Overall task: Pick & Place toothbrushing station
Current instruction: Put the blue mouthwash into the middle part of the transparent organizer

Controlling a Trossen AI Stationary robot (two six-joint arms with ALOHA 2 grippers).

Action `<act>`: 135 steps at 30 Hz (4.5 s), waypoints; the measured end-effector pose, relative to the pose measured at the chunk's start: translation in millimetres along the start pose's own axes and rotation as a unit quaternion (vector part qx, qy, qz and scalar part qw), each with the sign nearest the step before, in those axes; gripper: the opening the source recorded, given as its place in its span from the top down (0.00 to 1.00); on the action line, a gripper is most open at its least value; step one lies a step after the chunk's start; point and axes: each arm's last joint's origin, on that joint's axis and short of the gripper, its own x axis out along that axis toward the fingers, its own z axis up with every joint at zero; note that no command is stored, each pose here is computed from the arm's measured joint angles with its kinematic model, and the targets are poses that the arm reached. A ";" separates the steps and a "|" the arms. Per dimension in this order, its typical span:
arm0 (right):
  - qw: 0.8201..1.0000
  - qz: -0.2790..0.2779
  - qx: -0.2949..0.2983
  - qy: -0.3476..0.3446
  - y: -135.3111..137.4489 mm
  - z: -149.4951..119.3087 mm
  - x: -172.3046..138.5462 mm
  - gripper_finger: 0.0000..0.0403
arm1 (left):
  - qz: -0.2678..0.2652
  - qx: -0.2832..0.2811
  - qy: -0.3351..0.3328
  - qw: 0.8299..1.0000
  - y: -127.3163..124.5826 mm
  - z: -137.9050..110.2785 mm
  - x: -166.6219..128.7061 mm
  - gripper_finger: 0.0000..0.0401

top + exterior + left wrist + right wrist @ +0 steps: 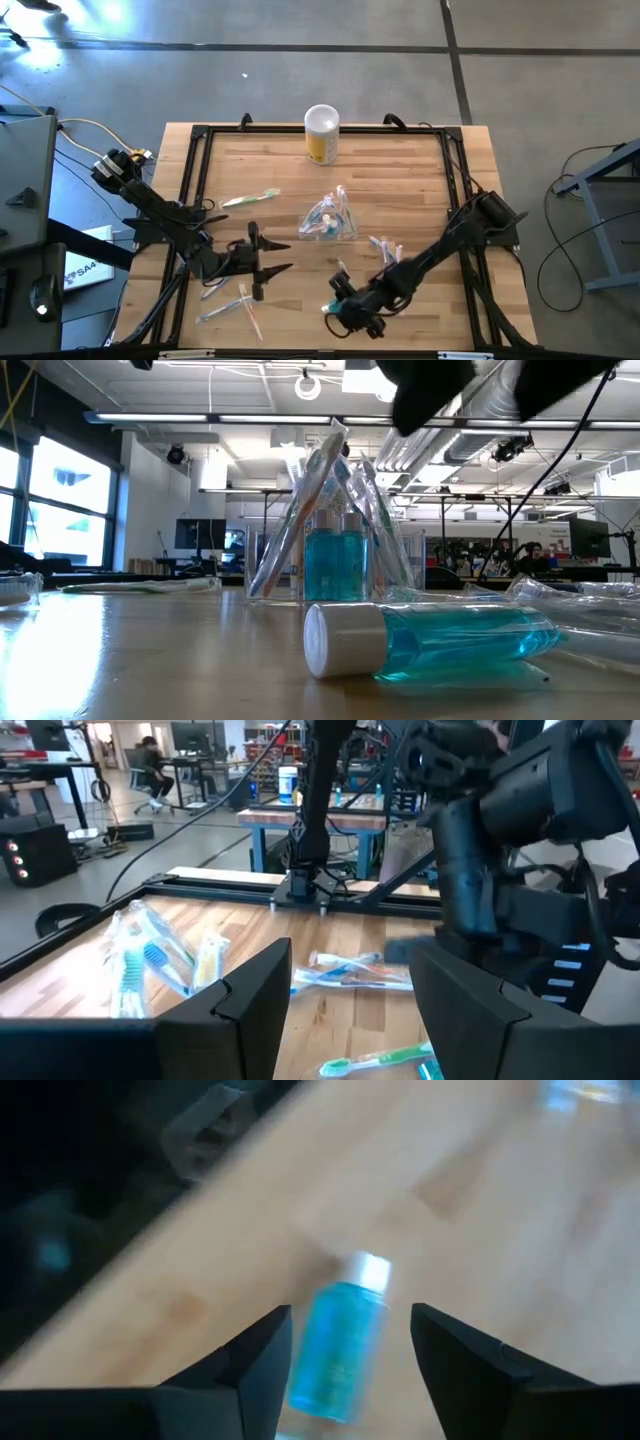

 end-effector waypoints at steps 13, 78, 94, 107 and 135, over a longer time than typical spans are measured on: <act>0.992 -0.014 0.116 0.046 -7.9 -6.7 16.2 0.45 | 0.001 0.041 0.000 0.999 0.3 0.1 0.4 0.50; 0.956 -0.256 0.138 0.025 -2.5 -0.4 -39.3 0.84 | -0.036 0.094 0.075 0.992 -13.7 -54.5 28.0 0.48; 0.947 -0.283 0.149 0.026 -8.8 -1.8 -37.7 0.84 | -0.039 0.108 0.108 0.988 -39.5 -57.4 82.4 0.22; 0.946 -0.288 0.150 0.021 -9.4 -0.9 -37.8 0.84 | -0.011 0.080 0.108 0.991 -27.6 -52.2 102.1 0.22; 0.945 -0.289 0.151 0.023 -9.6 -1.2 -37.7 0.84 | -0.004 0.089 0.118 0.989 -27.5 -54.8 100.7 0.60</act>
